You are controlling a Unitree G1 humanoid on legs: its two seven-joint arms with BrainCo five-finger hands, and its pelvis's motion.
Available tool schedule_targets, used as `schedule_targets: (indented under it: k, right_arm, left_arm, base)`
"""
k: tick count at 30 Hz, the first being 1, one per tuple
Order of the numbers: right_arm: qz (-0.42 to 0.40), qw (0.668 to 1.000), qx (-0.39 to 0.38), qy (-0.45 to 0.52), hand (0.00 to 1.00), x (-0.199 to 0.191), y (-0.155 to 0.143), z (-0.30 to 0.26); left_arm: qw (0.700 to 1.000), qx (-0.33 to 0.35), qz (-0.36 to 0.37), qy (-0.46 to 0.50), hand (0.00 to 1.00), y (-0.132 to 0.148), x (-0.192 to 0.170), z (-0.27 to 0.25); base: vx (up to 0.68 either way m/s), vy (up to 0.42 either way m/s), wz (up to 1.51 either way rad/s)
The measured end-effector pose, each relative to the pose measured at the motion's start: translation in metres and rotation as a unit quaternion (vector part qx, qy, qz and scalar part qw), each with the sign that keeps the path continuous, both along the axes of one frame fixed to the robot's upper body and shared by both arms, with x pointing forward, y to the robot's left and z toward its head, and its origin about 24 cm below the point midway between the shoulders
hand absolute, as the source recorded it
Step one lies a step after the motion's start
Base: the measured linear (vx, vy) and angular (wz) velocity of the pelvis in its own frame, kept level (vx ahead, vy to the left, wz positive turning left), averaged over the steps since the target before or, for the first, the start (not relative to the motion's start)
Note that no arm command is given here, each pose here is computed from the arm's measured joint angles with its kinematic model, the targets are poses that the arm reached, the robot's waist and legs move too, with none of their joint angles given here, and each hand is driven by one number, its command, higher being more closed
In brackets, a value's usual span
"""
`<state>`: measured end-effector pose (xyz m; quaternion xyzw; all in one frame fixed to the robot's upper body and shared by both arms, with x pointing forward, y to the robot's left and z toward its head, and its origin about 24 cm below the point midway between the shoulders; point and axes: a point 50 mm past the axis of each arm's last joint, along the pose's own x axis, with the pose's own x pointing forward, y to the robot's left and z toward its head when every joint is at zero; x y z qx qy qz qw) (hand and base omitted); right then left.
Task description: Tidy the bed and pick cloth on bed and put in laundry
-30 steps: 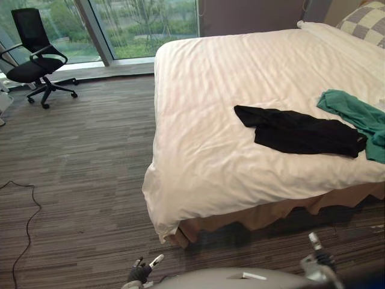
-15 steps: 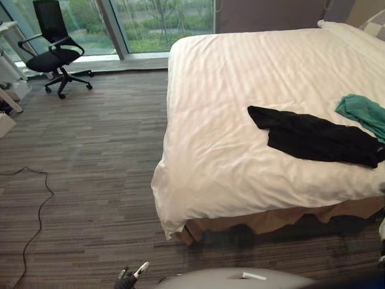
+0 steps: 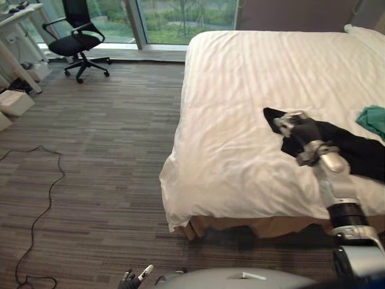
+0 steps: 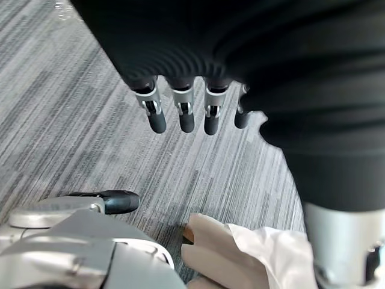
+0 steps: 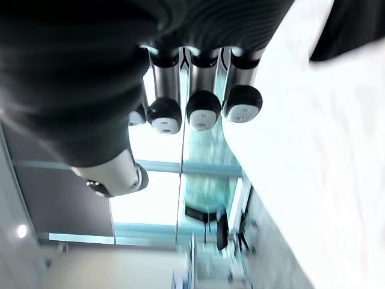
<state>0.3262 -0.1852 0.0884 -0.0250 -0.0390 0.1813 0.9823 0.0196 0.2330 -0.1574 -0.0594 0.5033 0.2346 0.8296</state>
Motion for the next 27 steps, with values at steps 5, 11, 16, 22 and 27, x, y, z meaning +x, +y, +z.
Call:
schedule_targets:
  k: [5,11,16,22,27]
  right_arm:
    - [0.074,0.996,0.015,0.042,1.0,0.013,0.062,-0.004]
    - [0.115,0.99,0.008,0.083,1.0,0.019,0.129,-0.004]
    - [0.09,0.996,0.009,-0.001,1.0,0.049,0.165,0.07]
    - [0.046,0.995,0.046,-0.076,1.0,0.07,0.147,0.138]
    - [-0.021,0.993,0.063,-0.096,1.0,0.08,0.1,0.152]
  left_arm:
    - [1.0,-0.001,-0.002,-0.005,0.0,-0.008,0.009,-0.001]
    - [1.0,0.008,-0.015,-0.011,0.0,-0.01,0.028,0.0]
    - [0.993,0.021,-0.039,-0.11,0.0,0.004,0.117,0.028]
    - [0.982,-0.008,-0.068,-0.178,0.0,-0.002,0.163,0.048]
    - [0.975,-0.044,-0.075,-0.206,0.0,-0.022,0.181,0.051]
  base:
    - [-0.11,-0.026,0.34]
    - [-0.13,-0.013,0.41]
    - [-0.19,-0.033,0.52]
    - [-0.08,-0.018,0.25]
    - [0.02,0.005,0.21]
